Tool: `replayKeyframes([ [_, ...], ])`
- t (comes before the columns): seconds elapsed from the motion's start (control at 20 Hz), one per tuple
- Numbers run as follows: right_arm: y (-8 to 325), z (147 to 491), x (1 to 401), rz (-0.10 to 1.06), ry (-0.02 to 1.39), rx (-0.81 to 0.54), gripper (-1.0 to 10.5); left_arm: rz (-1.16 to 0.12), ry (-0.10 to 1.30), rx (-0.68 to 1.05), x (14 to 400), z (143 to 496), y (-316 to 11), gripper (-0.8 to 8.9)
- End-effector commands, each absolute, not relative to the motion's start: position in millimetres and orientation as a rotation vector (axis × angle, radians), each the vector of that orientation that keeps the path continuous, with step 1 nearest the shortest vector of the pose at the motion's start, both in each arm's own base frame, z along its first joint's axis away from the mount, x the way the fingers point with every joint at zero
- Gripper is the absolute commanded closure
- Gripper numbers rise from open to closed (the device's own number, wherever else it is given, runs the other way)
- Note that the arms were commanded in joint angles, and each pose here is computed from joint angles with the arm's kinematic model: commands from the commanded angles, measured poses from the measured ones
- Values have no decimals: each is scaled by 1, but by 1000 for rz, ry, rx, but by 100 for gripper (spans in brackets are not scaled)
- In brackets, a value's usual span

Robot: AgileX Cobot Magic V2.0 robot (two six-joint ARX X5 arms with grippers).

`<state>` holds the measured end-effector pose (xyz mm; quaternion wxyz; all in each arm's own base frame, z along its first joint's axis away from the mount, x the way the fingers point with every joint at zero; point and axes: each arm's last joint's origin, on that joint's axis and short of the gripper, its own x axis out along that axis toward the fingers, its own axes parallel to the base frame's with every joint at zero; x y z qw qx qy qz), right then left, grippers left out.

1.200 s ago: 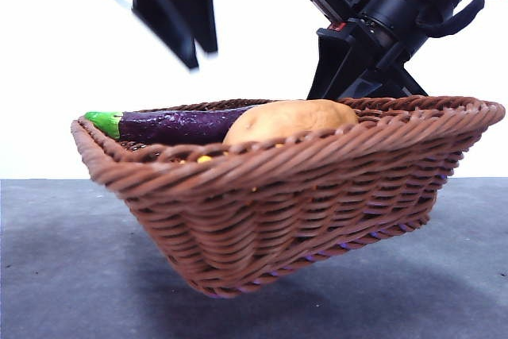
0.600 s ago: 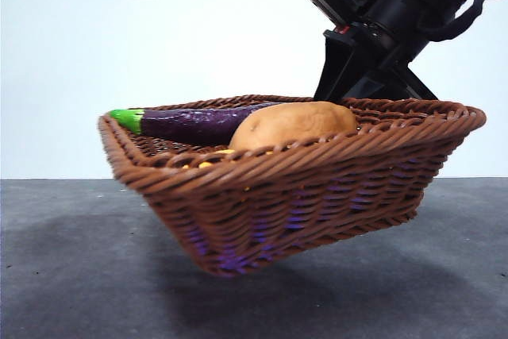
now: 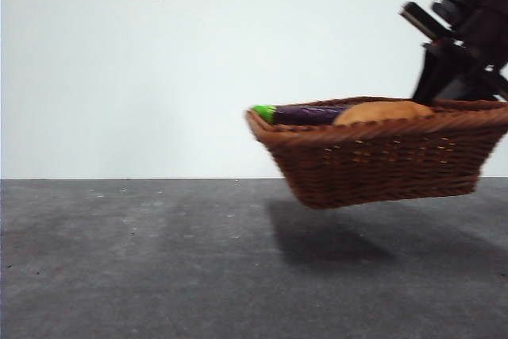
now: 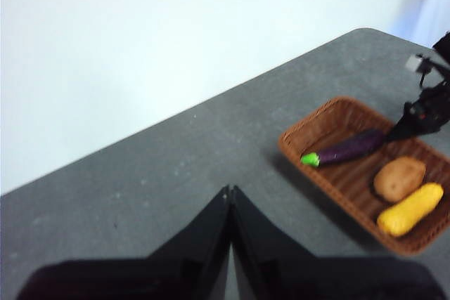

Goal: Help me put the vegetables on the table into the basket

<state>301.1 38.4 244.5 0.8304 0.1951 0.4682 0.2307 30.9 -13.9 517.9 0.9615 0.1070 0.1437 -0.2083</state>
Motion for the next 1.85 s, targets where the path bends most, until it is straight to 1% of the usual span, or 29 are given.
replayKeyframes([
  [0.05,24,243,302,479,979,414,959,-410,353,209,34,501,-16,821],
  [0.25,-3,232,308,412,985,422,959,-332,527,241,51,452,-23,821],
  [0.4,-12,204,319,397,1055,417,959,-325,607,250,59,430,-27,821],
  [0.5,-12,183,327,404,1098,411,959,-326,606,243,60,429,-28,821],
  [0.6,-13,172,333,400,1110,412,959,-329,599,232,61,429,-28,821],
  [0.75,-15,164,335,351,1124,349,959,-325,604,222,61,429,-28,821],
  [0.95,-15,158,336,360,1142,355,957,-323,605,216,61,429,-28,821],
  [1.05,-15,159,337,364,1131,356,930,-323,608,217,61,429,-28,821],
  [1.1,-15,160,338,366,1124,354,826,-323,610,218,61,429,-28,821],
  [1.15,-14,163,338,372,1112,354,684,-323,611,219,61,429,-28,821],
  [1.2,-14,169,339,390,1092,358,579,-323,612,219,61,429,-28,821],
  [1.25,-14,177,339,396,1067,353,559,-323,613,220,60,428,-28,821],
  [1.4,-14,210,337,400,981,323,560,-322,621,222,60,428,-28,821],
  [1.6,-14,252,321,360,904,269,564,-323,620,223,60,428,-28,821],
  [1.7,-14,265,309,354,907,256,564,-324,620,226,60,428,-28,821],
  [1.85,-11,278,284,365,977,249,571,-325,618,230,60,428,-28,820],
])
